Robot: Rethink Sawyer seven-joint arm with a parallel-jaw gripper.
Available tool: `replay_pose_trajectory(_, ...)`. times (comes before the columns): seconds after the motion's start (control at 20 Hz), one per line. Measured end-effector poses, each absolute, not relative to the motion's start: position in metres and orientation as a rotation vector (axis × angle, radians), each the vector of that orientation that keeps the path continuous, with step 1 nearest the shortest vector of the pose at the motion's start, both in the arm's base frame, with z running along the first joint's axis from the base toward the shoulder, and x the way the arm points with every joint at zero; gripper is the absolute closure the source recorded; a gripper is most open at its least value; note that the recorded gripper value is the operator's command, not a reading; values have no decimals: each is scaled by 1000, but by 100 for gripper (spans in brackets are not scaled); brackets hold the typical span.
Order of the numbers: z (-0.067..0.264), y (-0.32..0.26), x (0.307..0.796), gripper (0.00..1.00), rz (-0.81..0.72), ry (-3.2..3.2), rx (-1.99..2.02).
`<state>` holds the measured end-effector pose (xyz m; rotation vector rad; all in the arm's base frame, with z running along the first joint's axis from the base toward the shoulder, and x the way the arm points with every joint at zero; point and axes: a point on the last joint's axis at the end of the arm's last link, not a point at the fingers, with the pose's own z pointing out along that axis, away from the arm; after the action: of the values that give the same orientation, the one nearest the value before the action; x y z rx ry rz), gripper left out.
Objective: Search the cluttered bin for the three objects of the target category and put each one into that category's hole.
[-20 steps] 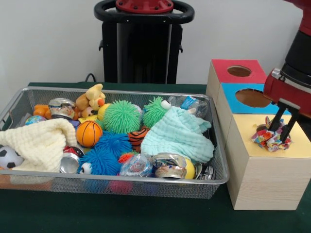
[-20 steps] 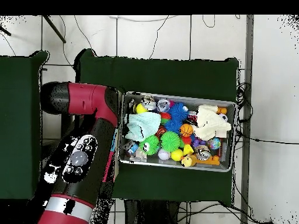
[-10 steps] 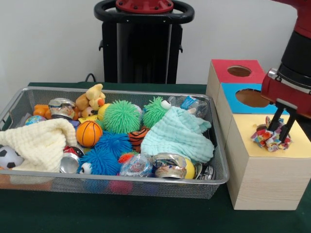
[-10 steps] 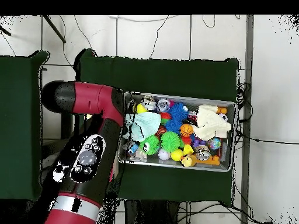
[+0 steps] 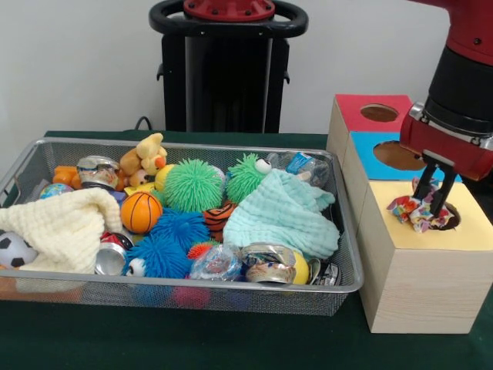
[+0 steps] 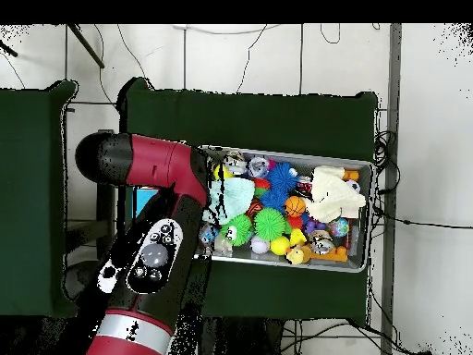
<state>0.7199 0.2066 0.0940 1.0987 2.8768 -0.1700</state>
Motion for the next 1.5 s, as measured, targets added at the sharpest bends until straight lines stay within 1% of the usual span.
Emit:
replay_pose_trajectory(1.2, 82, 212, 715, 100, -165, 2902, 1093)
replay_pose_trajectory(1.45, 69, 221, 715, 100, -175, 2915, 1065)
replay_pose_trajectory(1.5, 62, 224, 713, 100, -184, 2922, 1058)
